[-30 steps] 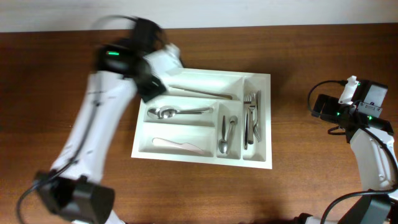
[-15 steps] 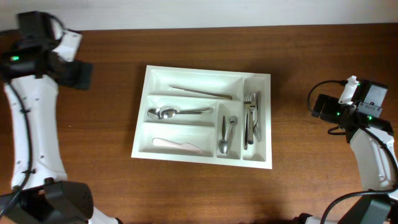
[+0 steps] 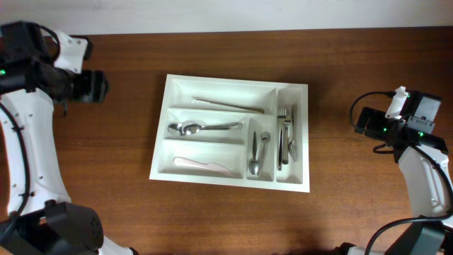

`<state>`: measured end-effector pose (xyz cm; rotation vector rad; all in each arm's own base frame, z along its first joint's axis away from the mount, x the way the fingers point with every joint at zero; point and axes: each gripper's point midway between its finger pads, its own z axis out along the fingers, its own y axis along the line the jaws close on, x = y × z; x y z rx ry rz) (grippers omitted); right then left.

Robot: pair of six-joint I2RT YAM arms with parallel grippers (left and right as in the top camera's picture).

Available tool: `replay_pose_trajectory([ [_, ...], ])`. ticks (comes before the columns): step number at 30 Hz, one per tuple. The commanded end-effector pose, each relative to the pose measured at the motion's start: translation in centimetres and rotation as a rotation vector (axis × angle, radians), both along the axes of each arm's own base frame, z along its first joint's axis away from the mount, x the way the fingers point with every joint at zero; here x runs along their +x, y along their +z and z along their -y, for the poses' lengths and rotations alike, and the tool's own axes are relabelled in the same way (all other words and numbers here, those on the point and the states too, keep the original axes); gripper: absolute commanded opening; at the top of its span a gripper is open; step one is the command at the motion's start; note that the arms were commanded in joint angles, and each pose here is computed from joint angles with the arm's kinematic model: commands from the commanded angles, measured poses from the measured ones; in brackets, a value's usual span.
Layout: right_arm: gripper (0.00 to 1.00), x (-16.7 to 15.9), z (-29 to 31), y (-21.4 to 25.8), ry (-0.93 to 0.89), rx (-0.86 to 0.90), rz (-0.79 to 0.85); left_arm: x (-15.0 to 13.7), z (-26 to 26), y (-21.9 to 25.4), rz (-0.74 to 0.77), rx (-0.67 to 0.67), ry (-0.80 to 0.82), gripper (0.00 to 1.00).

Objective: Pack container
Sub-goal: 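Lower the left gripper to the tray's left edge and push it rotating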

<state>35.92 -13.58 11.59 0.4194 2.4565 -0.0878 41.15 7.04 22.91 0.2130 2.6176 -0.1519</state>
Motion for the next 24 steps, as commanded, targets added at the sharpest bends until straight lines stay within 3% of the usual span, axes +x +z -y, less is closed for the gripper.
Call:
replay_pose_trajectory([
  [1, 0.99, 0.2, 0.3, 0.3, 0.001, -0.005, 0.007, -1.9, 1.8, -5.1, -0.135, -0.108, -0.040, 0.09],
  [8, 0.99, 0.2, 0.3, 0.3, 0.001, -0.005, 0.007, -6.5, 4.6, -13.6, -0.382, -0.200, -0.066, 0.02],
  [18, 0.99, 0.2, 0.3, 0.3, 0.001, -0.005, 0.007, -9.3, 9.7, -15.7, -0.496, -0.200, -0.195, 0.02],
  [24, 0.99, 0.2, 0.3, 0.3, 0.001, -0.005, 0.007, -9.8, 8.4, -17.8, -0.550, -0.013, -0.086, 0.02],
])
